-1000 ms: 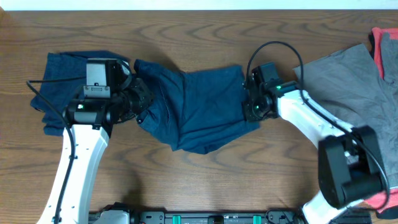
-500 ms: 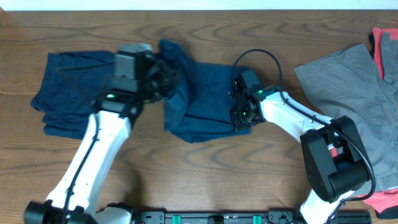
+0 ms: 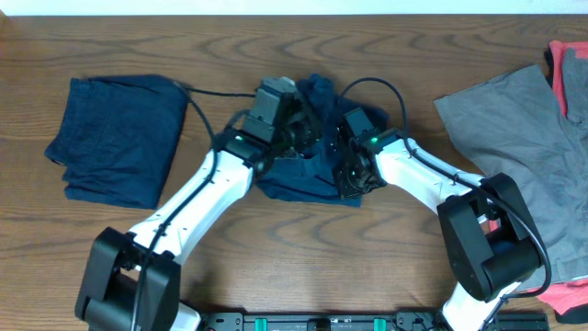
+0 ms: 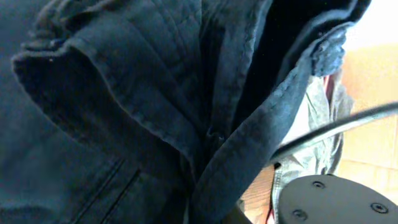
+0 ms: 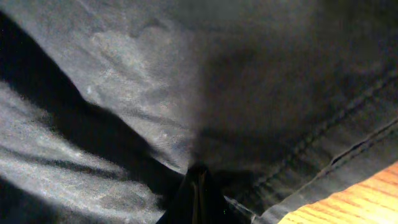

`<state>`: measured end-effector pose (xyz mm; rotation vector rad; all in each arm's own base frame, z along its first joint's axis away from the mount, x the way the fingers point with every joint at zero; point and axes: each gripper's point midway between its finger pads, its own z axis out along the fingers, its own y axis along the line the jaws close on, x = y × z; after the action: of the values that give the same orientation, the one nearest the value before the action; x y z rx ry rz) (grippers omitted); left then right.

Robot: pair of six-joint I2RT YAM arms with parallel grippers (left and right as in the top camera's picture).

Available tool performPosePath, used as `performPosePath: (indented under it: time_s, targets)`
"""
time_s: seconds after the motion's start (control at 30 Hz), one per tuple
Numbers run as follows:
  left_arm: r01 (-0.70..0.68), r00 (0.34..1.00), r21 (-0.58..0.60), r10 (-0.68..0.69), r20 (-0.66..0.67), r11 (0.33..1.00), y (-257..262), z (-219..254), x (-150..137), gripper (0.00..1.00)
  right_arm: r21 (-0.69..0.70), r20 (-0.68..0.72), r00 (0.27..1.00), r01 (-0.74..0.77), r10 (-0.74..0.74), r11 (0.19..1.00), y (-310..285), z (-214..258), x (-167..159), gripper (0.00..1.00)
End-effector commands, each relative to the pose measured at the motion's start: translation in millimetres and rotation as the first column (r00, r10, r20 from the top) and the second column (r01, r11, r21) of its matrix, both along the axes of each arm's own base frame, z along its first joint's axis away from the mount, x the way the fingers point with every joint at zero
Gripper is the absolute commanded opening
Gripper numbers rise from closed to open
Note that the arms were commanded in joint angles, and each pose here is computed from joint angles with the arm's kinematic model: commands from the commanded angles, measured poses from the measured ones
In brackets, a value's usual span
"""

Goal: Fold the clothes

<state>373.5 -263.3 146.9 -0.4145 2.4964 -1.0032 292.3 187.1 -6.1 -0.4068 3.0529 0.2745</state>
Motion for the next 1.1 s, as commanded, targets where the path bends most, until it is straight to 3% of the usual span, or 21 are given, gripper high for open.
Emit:
performPosePath:
  time_s: [0.0,0.33,0.6,0.8,0.9,0.93,1.07]
  targets:
    - [0.009,0.999,-0.003,-0.009,0.035,1.000,-14,8,-1,0.06,-0.055,-0.134,0.991,-0.010,0.003,0.998,-4,-32,-36,0.01]
    - [0.048,0.999,0.043,-0.049,0.023,0.998,-30,0,-20,0.08,-0.078,-0.152,0.985,0.071,-0.082,0.994,-8,-27,-40,0.01]
    - [0.048,0.998,0.106,-0.044,-0.047,0.993,-21,-19,-30,0.10,-0.052,-0.033,0.981,0.191,-0.193,0.980,-45,35,-9,0.11]
    - [0.075,0.994,0.130,-0.065,-0.084,0.989,-24,-26,-43,0.11,0.035,0.130,0.937,0.323,-0.325,0.946,-87,96,15,0.38]
    - [0.120,0.989,0.122,-0.108,-0.100,0.985,-34,-28,-56,0.51,0.079,0.201,0.906,0.364,-0.373,0.928,-106,121,21,0.43]
    - [0.152,0.985,0.115,-0.141,-0.101,0.982,-41,-27,-62,0.59,0.090,0.216,0.896,0.377,-0.387,0.922,-110,126,23,0.45]
    - [0.294,0.955,0.158,-0.294,-0.025,0.943,-52,-22,-73,0.66,0.108,0.245,0.877,0.399,-0.413,0.911,-121,137,25,0.50]
